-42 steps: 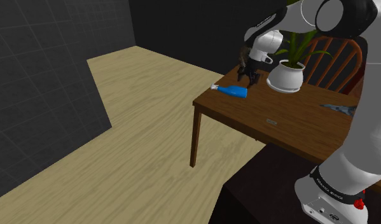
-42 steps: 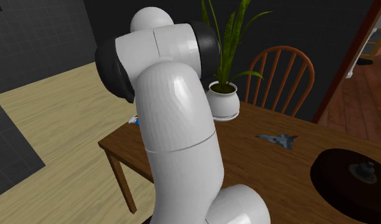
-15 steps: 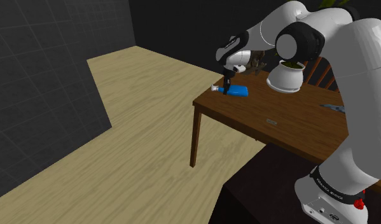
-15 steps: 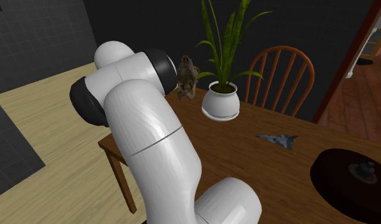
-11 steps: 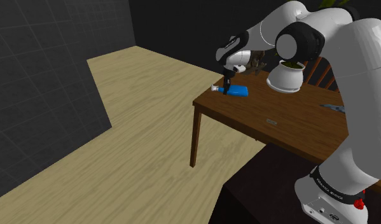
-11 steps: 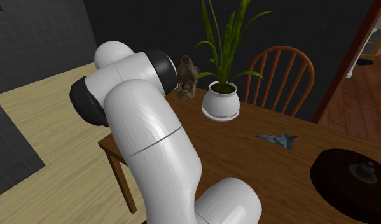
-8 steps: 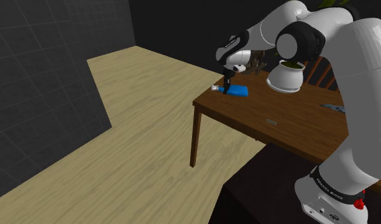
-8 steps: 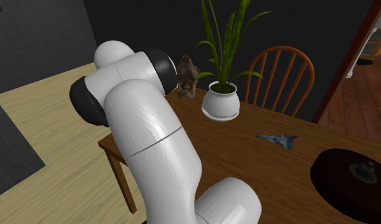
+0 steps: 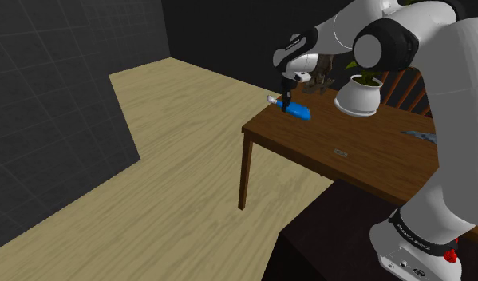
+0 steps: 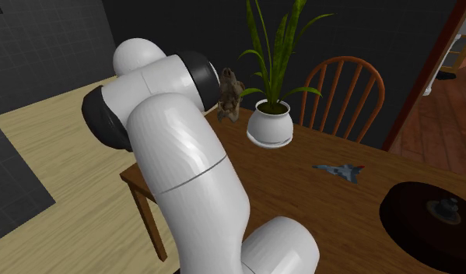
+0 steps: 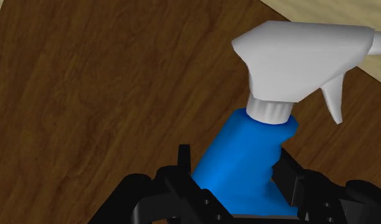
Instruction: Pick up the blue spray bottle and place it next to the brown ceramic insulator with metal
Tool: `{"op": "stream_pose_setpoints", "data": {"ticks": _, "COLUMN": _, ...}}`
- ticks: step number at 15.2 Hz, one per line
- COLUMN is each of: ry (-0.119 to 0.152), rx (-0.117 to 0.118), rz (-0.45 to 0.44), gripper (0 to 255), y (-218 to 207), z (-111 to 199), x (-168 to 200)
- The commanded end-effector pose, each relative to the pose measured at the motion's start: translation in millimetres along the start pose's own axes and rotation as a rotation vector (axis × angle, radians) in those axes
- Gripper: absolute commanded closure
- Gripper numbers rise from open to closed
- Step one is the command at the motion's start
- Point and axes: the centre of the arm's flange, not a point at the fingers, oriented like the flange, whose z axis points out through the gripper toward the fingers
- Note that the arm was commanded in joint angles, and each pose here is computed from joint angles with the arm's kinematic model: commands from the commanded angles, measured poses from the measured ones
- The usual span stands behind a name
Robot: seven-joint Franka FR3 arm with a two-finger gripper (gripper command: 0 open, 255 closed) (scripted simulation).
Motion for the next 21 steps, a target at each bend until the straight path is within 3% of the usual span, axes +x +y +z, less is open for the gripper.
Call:
{"op": "stream_pose_setpoints", "data": {"ticks": 1, "ry": 0.000, "rx": 0.000, "rz": 0.000, "gripper": 255, "y": 1.4, "z": -11.0, "x": -1.0}}
{"op": "stream_pose_setpoints", "data": {"ticks": 21, "ry": 0.000, "rx": 0.000, "rz": 0.000, "gripper": 255, "y": 3.6, "z": -116.6, "x": -3.9}}
